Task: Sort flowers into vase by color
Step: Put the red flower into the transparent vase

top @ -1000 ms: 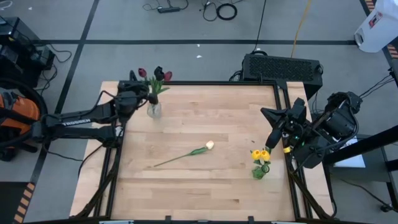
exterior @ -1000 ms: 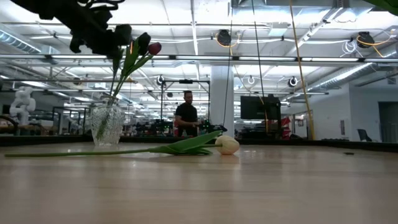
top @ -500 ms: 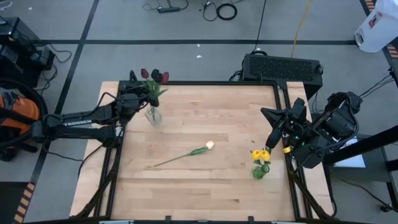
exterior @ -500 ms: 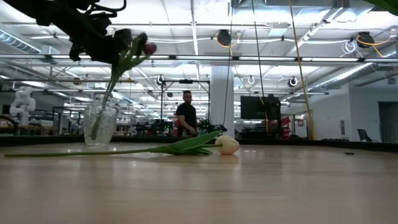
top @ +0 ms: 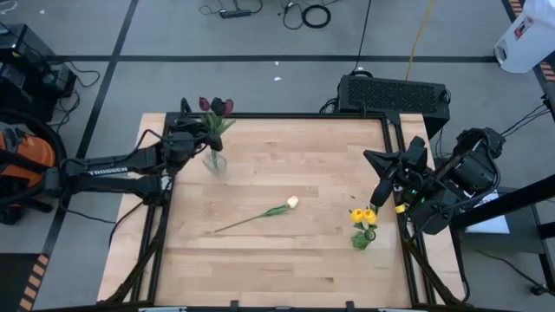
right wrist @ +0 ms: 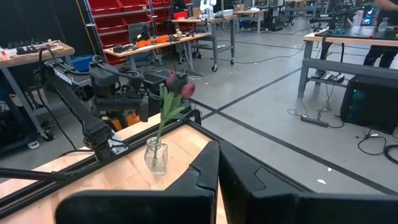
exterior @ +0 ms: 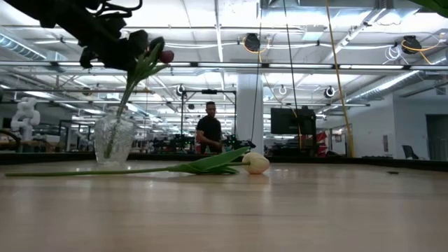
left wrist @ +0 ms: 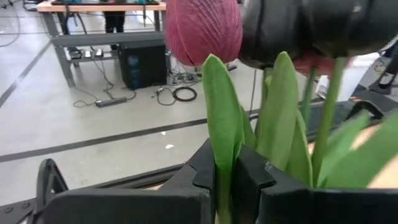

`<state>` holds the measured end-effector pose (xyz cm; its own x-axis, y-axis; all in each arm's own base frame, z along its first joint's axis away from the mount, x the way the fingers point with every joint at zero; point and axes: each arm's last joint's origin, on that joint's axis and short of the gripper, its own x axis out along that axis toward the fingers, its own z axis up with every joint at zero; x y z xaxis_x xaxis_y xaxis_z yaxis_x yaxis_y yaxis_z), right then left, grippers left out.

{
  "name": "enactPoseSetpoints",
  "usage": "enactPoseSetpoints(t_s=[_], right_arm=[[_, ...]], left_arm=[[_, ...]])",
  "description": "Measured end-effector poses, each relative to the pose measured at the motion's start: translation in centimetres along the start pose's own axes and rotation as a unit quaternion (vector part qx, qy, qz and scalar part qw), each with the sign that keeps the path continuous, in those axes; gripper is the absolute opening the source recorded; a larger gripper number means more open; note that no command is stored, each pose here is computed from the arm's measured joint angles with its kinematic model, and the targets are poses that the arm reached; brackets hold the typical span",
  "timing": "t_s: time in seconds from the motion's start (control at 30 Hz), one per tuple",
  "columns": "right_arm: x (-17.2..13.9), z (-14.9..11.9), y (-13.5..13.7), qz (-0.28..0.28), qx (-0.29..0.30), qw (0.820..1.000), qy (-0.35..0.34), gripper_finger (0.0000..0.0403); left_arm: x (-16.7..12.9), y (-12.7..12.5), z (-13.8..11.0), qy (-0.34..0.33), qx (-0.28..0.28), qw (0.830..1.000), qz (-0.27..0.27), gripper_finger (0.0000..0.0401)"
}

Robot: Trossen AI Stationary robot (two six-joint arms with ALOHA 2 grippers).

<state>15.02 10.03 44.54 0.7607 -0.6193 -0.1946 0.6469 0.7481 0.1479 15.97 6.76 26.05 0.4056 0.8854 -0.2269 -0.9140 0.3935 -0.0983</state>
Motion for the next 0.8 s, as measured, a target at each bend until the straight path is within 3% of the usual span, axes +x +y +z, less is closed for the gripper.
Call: enactPoseSetpoints(t_s=[0.37,0.63,0.8], right_arm=[[0.0,0.01,0.0,0.0,0.0,1.0,0.0,0.0004],[0.0,0.01,0.0,0.0,0.0,1.0,0.0,0.0004],[0.0,0.01,0.0,0.0,0.001,1.0,0.0,0.0004]], left_arm=[[-0.52,-0.57,-0.18,0.004,0.01,1.0,-0.026,0.004],[-0.52,-0.57,-0.22,0.007,0.009,1.0,-0.029,0.0114],[-0.57,-0.53,-0.17,0.006,0.01,0.999,-0.03,0.0132]])
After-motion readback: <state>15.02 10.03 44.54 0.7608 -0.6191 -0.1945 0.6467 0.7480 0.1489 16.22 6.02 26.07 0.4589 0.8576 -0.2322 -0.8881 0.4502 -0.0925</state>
